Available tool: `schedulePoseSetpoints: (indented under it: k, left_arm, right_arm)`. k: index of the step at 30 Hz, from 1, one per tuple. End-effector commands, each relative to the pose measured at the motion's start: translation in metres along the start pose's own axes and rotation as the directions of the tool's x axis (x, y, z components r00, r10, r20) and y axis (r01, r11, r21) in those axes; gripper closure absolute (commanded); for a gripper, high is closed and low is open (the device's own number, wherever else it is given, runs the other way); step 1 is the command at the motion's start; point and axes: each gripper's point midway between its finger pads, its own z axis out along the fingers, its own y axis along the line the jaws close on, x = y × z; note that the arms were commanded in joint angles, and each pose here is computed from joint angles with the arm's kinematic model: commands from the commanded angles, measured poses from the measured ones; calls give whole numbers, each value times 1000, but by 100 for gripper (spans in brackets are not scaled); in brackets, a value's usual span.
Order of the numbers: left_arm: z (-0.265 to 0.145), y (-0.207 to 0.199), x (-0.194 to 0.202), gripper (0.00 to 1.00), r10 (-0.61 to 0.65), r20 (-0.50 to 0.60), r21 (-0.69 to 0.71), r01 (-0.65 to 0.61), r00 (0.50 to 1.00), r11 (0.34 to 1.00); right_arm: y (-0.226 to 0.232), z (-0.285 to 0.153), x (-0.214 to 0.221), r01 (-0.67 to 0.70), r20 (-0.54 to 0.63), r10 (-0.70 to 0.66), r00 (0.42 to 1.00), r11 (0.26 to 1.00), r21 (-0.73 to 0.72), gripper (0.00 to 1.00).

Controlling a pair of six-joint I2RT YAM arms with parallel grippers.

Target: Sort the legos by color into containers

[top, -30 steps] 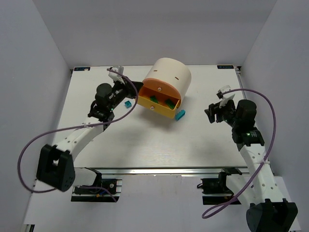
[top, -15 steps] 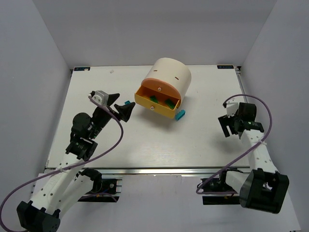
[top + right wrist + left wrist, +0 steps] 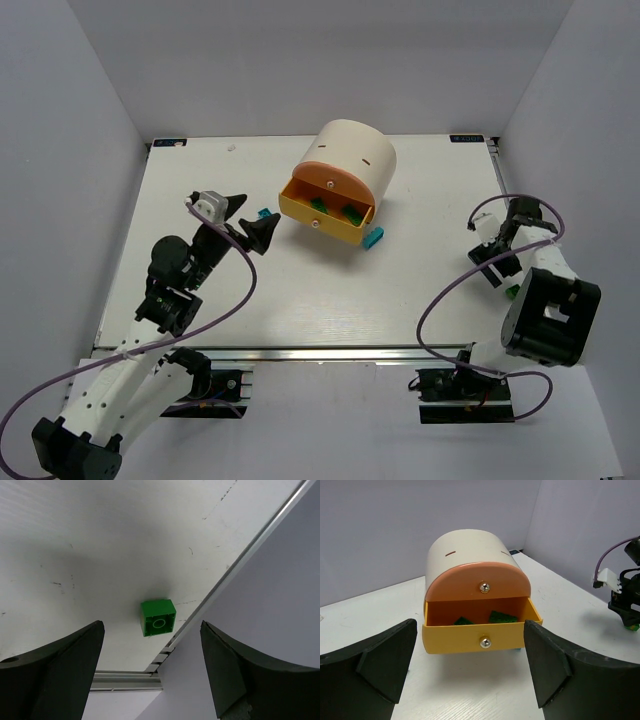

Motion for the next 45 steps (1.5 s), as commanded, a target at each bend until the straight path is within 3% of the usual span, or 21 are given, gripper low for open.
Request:
schedulePoseSetpoints:
  k: [1, 14, 19, 23, 26, 27, 29, 32, 34, 37, 38, 40, 45]
  left_arm:
    - [0, 2, 6, 3, 14, -19, -9, -15, 1000, 1000]
    - [3, 6, 16, 3, 27, -51, -18, -28, 998, 999]
    - [3, 7, 16, 3, 30, -52, -24, -31, 998, 999]
    - [3, 7, 16, 3, 32, -52, -26, -33, 998, 999]
    - [3, 7, 16, 3, 32, -52, -27, -33, 998, 999]
    - [3, 8, 15, 3, 33, -50, -29, -35, 998, 999]
    - [3, 8, 16, 3, 34, -53, -32, -36, 998, 999]
    - [3, 9, 15, 3, 38, -51, -36, -40, 998, 999]
    - [4, 10, 17, 3, 38, -57, -37, -40, 998, 999]
    - [6, 10, 21, 3, 37, -71, -36, -40, 997, 999]
    - [7, 11, 22, 3, 39, -79, -36, -42, 996, 998]
    - [8, 15, 26, 3, 40, -93, -52, -45, 995, 998]
    - [11, 23, 40, 3, 45, -141, -77, -56, 989, 995]
  right_arm:
    - [-16, 3, 4, 43, -49, -43, 998, 999, 5, 17]
    - [-25, 32, 28, 21, -190, -34, 981, 997, -70, 19]
    - [-17, 41, 37, -8, -223, -20, 975, 992, -128, 26]
    - [-11, 47, 42, -21, -247, -18, 969, 988, -156, 37]
    - [-8, 48, 44, -36, -260, -11, 966, 984, -174, 56]
    - [-8, 46, 41, -43, -248, -3, 969, 983, -180, 69]
    - [-3, 37, 37, -48, -229, 2, 973, 979, -198, 84]
    - [9, 11, 11, -32, -114, 4, 994, 968, -249, 94]
    - [23, -10, -20, -6, 44, 21, 999, 948, -318, 96]
    - [54, -62, -74, 81, 294, 39, 955, 920, -383, 99]
    - [77, -90, -102, 170, 423, 18, 906, 900, -402, 100]
    - [100, -124, -135, 224, 533, 39, 845, 880, -420, 100]
    - [162, -227, -208, 408, 778, 73, 624, 818, -404, 100]
